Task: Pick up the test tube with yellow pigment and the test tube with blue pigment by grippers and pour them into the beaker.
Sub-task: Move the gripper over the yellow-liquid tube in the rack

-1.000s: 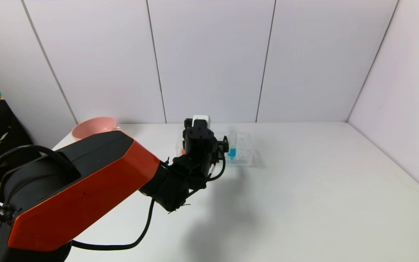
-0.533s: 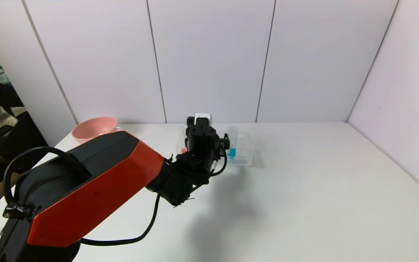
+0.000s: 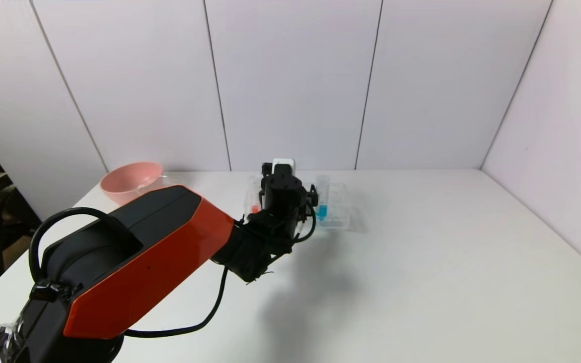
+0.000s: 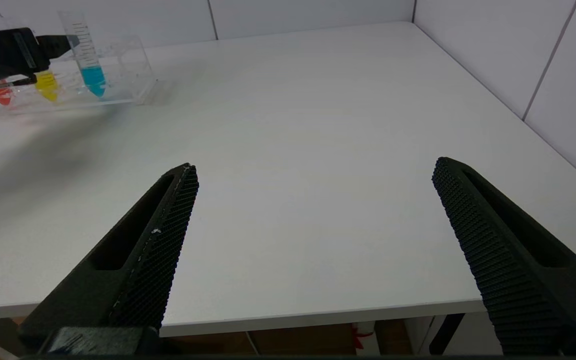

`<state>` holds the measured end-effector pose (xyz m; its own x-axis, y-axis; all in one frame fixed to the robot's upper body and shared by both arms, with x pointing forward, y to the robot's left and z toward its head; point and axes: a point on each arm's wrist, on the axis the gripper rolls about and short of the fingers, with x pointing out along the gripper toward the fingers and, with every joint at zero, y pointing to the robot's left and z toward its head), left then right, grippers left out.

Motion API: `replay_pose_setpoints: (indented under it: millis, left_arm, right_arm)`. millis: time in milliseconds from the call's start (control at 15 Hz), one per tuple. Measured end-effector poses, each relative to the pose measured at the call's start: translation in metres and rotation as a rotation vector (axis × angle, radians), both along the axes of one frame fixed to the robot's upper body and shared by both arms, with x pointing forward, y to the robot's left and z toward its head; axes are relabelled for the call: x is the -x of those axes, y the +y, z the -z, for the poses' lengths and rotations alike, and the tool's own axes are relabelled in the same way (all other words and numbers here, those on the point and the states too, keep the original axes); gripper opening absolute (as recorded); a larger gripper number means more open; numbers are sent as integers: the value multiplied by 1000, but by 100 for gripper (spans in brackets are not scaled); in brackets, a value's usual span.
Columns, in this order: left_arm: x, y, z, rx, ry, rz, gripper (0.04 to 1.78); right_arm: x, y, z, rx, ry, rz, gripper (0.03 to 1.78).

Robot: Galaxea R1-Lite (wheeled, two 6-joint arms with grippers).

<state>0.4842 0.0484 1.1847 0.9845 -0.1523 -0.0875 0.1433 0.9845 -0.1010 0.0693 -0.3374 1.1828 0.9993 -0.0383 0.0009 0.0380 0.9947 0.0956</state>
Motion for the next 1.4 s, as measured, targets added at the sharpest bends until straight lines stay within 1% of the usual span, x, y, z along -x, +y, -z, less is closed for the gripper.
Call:
replay_pose_setpoints:
  millis: [200,600,667,733,800,867,1400]
  left_arm:
    - [-3,0,4,-5,11,12,165]
    - [-11,1,11,-7,23,4,163]
    - [-12,1,12,-8,24,2,160]
    - [-13,2,13,-9,26,-4,124]
    - [-13,1,14,-9,27,0,48]
    - [-13,1,15,-10,30,1,55]
    - [-14,1,19,-17,39,3,55]
  right_arm:
    - [0,0,0,0,0,0,171]
    - [0,0,0,0,0,0,171]
    - [0,0,0,0,0,0,171]
    - [0,0,0,0,0,0,171]
    - [0,0,0,0,0,0,171]
    - [0,0,0,0,0,0,171]
    - [0,0,0,0,0,0,171]
